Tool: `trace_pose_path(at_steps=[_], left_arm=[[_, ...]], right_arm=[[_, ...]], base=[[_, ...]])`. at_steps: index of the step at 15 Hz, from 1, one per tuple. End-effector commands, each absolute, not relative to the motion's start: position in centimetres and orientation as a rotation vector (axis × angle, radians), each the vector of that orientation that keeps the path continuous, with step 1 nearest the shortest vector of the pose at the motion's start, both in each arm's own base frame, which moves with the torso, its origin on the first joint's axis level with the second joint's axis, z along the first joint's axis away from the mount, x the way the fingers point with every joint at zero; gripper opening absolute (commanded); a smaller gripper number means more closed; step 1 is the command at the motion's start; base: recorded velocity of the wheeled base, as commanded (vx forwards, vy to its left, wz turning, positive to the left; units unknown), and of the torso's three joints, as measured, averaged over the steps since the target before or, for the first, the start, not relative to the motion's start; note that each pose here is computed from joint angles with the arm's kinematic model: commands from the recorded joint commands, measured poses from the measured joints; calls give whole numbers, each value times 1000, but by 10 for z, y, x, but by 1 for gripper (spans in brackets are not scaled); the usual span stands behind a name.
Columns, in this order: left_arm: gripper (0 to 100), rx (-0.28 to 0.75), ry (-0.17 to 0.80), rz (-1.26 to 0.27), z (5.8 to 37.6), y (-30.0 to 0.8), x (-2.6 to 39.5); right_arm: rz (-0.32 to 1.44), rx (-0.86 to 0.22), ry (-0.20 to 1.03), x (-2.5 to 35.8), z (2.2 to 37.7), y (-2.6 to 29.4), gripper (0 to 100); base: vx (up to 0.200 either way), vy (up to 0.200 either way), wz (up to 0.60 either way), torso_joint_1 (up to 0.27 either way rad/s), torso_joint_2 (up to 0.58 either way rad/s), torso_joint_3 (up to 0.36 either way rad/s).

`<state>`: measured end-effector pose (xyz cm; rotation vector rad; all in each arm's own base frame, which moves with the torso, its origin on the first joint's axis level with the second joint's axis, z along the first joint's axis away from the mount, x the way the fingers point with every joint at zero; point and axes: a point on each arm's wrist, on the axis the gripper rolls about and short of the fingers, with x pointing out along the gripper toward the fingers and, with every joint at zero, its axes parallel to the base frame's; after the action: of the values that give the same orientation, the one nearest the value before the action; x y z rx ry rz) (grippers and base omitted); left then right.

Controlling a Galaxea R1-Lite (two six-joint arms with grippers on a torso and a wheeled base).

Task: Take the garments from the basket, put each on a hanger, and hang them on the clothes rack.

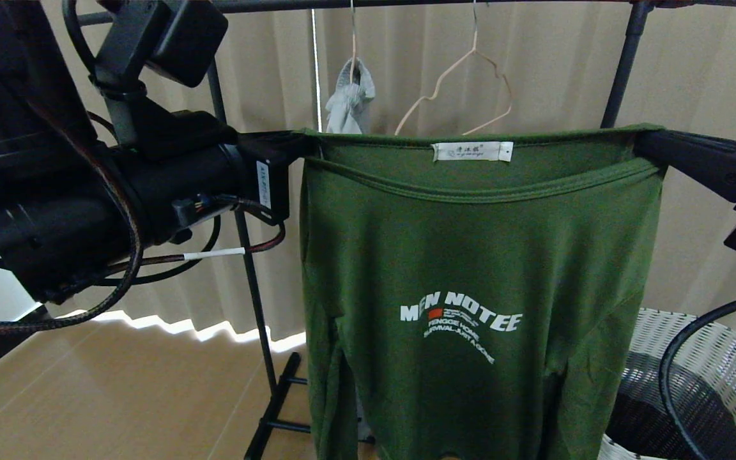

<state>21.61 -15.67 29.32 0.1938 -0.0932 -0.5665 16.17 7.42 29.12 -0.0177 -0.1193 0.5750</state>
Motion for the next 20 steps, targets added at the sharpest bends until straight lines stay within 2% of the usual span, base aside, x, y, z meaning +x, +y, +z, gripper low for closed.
trace_pose_path(at_steps=[1,14,15,17,20], left_arm=[[0,192,-98,-566,294,-152,210],[0,198,-96,-569,291,-145,200],[0,198,-97,-569,291,-145,200],[0,198,-97,-567,291,-144,199],[0,219,-37,-542,271,-130,192]], right_arm=[[576,-20,-113,163,290,75,0],[579,-19,-102,163,285,75,0],[581,-17,-100,163,285,75,100],[583,-17,-90,162,282,75,100],[614,16,-72,151,271,75,100]], base=[[0,0,0,0,0,0],[0,0,0,0,0,0],[0,0,0,0,0,0],[0,0,0,0,0,0],[0,0,0,0,0,0]])
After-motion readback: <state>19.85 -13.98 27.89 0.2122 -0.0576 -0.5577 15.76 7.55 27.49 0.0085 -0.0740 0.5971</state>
